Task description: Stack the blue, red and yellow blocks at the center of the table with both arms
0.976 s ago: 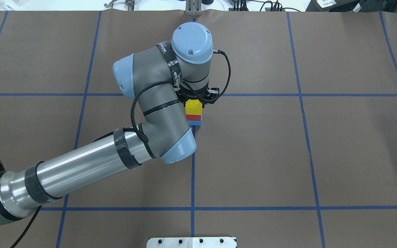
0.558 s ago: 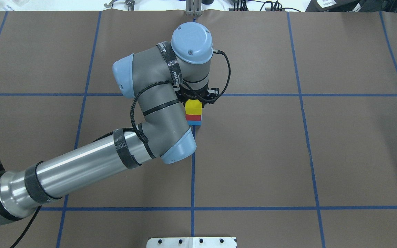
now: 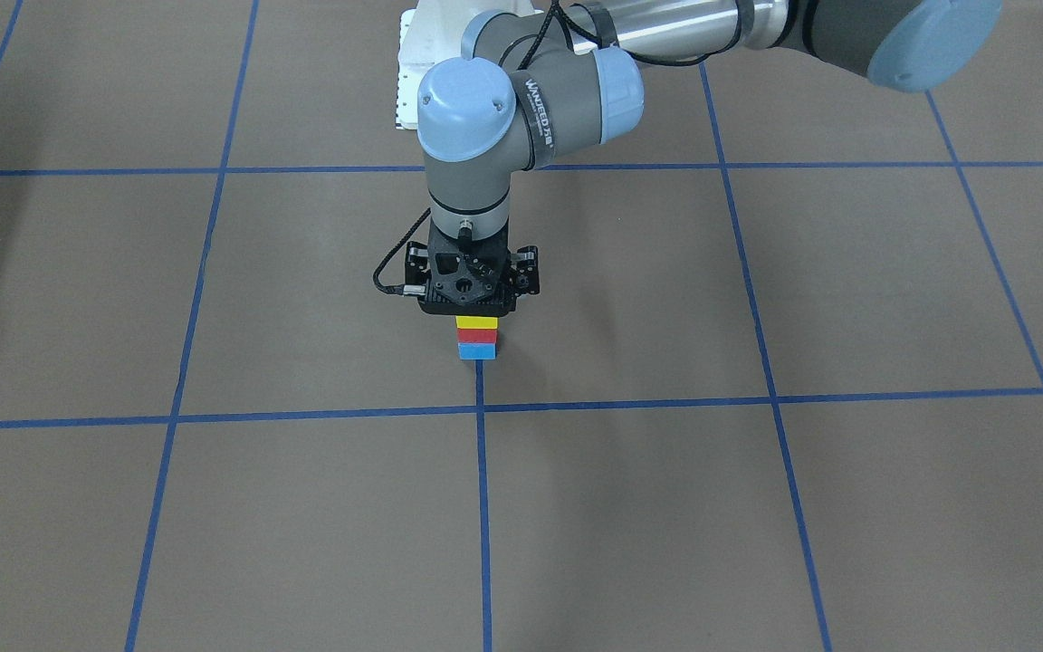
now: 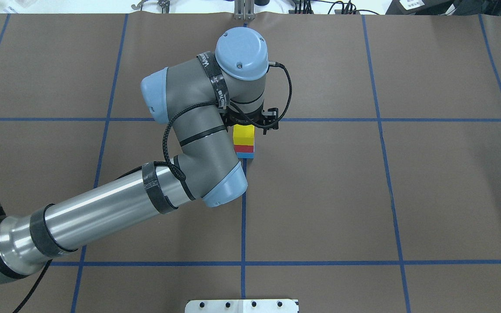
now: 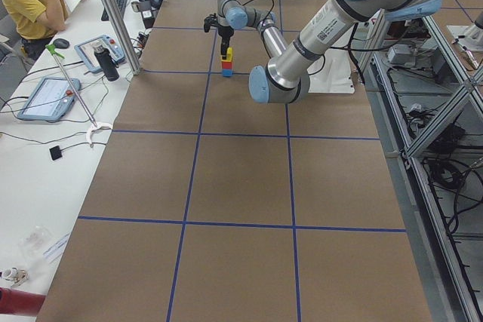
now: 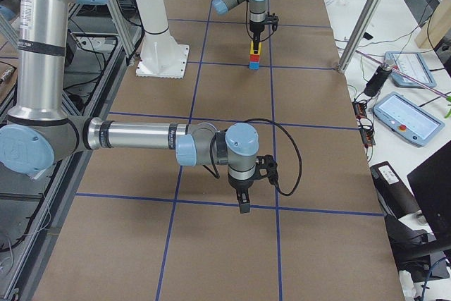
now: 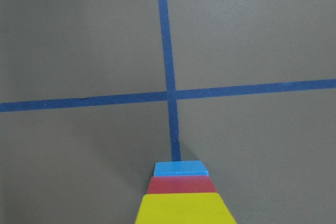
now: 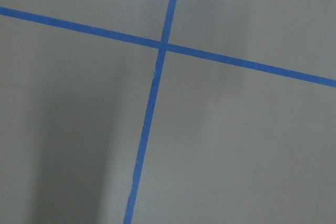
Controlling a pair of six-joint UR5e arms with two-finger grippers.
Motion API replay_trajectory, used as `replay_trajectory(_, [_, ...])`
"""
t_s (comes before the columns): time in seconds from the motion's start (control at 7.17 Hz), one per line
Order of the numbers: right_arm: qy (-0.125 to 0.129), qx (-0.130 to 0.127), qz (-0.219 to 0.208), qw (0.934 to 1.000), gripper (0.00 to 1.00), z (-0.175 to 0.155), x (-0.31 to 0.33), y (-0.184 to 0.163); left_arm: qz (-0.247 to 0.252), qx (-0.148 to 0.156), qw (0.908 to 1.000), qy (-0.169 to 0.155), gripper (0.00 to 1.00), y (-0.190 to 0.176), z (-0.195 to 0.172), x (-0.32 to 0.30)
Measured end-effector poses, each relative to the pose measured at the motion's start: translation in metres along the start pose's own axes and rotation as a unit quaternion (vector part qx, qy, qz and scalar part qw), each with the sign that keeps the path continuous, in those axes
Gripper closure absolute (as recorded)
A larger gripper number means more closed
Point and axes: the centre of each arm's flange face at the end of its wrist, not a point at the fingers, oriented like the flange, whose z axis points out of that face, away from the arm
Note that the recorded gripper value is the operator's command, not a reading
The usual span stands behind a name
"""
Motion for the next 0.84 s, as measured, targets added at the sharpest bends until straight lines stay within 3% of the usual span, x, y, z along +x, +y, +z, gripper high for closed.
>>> replay_trajectory(0.42, [0.0, 0.0, 0.0, 1.0, 0.0, 0.0, 0.0, 0.0, 0.018, 0.004, 0.9997, 0.018, 0.0, 0.008, -0.073, -0.041])
replay_trajectory(0.84, [0.0, -0.001, 0.001, 1.0, 0.0, 0.001, 0.001, 0.001, 0.102, 0.006, 0.9948, -0.001, 0.0, 0.021, -0.119, -0.213])
